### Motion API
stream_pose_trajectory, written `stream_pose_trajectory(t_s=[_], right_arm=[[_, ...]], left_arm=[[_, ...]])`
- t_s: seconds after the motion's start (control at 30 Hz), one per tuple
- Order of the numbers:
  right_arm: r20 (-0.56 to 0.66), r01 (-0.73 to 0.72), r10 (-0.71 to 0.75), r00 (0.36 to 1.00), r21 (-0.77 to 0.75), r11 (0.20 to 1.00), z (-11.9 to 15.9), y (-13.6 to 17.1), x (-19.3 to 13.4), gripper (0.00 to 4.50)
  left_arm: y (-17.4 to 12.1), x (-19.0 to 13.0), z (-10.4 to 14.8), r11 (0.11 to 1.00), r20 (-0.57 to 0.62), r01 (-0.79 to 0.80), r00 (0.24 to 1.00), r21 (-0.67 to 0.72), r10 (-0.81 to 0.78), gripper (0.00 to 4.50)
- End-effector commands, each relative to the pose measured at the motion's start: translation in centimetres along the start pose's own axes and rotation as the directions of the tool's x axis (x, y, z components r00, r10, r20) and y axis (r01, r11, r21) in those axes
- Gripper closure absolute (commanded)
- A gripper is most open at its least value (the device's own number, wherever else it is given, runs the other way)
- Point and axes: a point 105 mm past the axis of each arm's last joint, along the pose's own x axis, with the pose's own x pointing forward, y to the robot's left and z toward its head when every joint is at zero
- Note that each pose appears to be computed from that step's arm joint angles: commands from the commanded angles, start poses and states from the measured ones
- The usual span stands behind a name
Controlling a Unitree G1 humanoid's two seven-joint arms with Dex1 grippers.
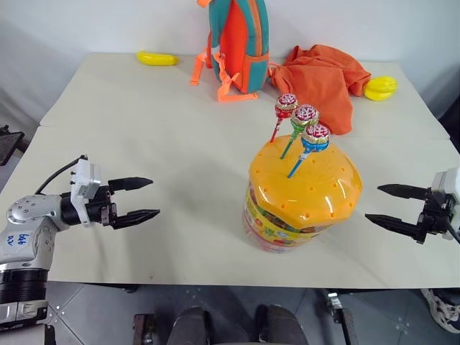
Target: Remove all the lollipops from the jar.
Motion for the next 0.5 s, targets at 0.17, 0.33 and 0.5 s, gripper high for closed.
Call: stream_pose_trajectory(t_s=[0.17, 0.33, 0.5], right_arm=[[0.036, 0.037, -0.035, 0.999, -0.051, 0.998, 1.8, -0.8, -1.1, 0.01], [0.038, 0.033, -0.031, 0.999, -0.055, 0.998, 2.2, -0.8, -1.3, 0.01], [0.046, 0.022, -0.019, 0.999, -0.065, 0.998, 2.9, -0.8, -1.5, 0.01]], left_arm=[[-0.4, -0.5, 1.8, 1.000, 0.027, -0.004, 1.000, 0.026, 0.004, 0.00], [-0.3, -0.4, 3.5, 0.999, 0.037, -0.036, 0.999, 0.029, 0.035, 0.00], [0.0, 0.0, 5.2, 0.994, 0.004, -0.021, 1.000, 0.109, 0.021, 0.00]])
